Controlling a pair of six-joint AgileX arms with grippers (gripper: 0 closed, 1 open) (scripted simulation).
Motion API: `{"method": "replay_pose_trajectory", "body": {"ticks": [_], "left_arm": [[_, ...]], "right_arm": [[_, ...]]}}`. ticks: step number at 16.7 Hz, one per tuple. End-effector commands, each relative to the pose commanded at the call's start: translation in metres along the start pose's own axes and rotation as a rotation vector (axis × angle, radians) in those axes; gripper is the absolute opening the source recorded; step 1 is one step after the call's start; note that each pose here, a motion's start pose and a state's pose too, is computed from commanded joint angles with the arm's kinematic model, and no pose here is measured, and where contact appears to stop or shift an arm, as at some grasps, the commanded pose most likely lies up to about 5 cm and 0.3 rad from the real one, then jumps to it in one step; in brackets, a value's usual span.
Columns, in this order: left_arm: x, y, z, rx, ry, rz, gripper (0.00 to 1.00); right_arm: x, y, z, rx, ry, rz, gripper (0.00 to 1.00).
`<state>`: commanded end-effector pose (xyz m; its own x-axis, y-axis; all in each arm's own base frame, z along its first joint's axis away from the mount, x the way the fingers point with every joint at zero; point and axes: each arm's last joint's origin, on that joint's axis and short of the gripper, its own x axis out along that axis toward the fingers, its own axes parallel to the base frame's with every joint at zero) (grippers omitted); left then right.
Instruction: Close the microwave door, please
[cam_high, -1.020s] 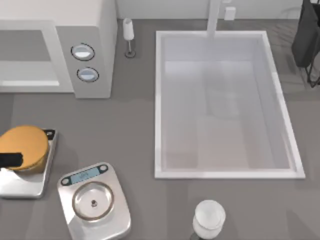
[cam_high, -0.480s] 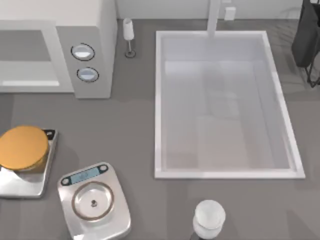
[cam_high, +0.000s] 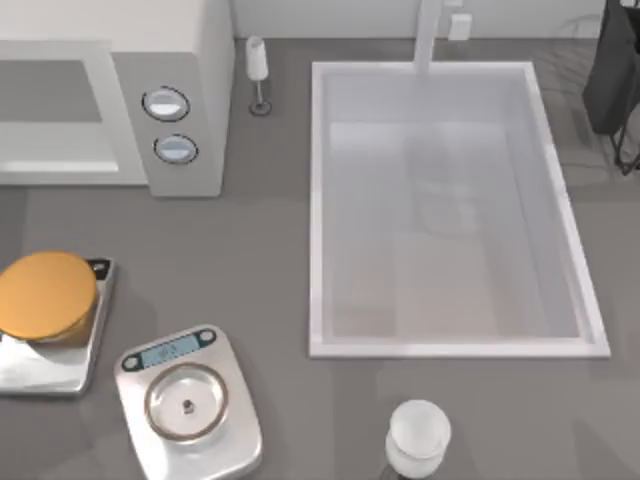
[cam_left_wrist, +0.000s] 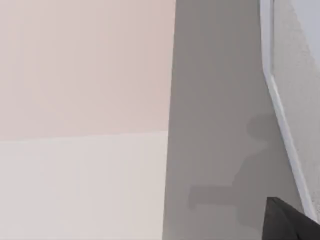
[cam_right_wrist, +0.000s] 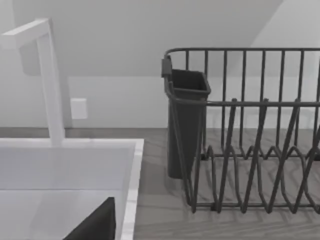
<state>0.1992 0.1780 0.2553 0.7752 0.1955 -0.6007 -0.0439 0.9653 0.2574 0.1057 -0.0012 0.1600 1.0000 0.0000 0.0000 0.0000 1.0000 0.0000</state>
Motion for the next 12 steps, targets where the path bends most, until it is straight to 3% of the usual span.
{"method": "replay_pose_trajectory", "body": {"ticks": [5, 8, 12], "left_arm": [[0.016, 0.081, -0.025, -0.114, 0.102, -0.148, 0.00], [0.021, 0.098, -0.031, -0.148, 0.106, -0.212, 0.00], [0.022, 0.100, -0.031, -0.151, 0.105, -0.222, 0.00]], "right_arm": [[0.000, 0.000, 0.000, 0.000, 0.000, 0.000, 1.00], [0.000, 0.000, 0.000, 0.000, 0.000, 0.000, 1.00], [0.000, 0.000, 0.000, 0.000, 0.000, 0.000, 1.00]]}}
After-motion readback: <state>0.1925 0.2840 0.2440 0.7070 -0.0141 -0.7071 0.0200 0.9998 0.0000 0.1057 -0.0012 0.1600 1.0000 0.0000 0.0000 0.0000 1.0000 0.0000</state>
